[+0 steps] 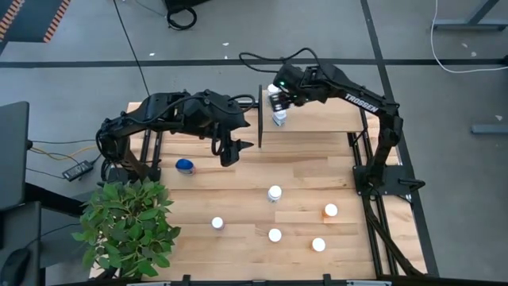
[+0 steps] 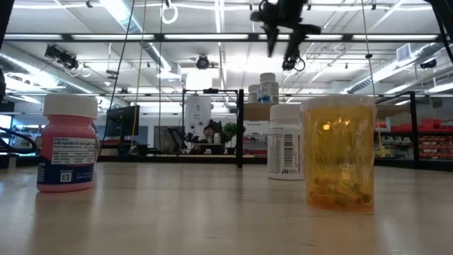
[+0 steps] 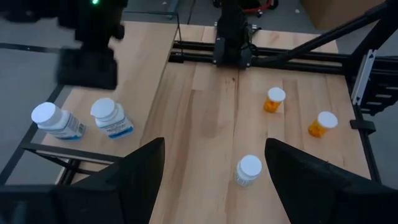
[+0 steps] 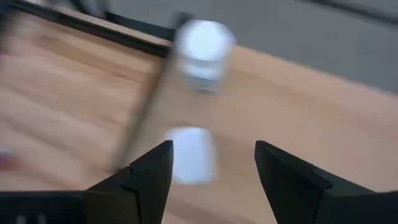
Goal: Pick and place medicine bottles onto shelf by color
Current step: Put the white blue medicine bottle on the shelf
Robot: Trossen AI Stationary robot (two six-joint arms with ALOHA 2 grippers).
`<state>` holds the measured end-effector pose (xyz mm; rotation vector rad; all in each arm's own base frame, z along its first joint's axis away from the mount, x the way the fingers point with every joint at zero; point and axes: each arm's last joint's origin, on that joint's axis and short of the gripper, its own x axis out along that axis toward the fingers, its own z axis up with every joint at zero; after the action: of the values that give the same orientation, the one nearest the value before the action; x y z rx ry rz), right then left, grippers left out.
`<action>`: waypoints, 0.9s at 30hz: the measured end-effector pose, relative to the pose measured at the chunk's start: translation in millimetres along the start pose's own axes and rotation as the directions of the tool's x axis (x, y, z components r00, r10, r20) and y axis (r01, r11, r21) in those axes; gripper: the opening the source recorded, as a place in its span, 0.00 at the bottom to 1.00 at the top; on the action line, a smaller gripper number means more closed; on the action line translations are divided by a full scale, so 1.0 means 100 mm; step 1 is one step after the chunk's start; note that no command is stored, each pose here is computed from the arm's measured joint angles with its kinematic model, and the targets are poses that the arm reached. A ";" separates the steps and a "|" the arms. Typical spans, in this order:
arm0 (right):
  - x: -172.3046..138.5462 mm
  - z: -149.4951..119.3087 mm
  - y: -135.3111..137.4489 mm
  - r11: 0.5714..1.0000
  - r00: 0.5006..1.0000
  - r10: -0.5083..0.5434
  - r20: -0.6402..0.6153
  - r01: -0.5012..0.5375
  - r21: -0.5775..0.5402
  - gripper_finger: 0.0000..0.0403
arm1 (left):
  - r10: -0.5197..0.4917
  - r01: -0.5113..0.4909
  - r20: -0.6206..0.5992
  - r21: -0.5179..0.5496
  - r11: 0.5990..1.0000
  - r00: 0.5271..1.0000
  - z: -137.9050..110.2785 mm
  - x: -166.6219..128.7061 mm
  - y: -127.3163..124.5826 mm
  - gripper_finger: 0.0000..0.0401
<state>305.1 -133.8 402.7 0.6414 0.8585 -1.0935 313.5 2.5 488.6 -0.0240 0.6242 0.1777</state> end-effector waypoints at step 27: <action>0.49 -0.06 -0.15 1.000 0.979 -0.021 -0.205 0.020 -0.006 0.57 | -0.004 0.005 0.029 -0.046 0.999 1.000 0.03 0.00 -0.01 0.70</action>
<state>299.9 -158.1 357.7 0.7524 1.0461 -1.0563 315.6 1.9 490.7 -0.0668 0.5912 0.1876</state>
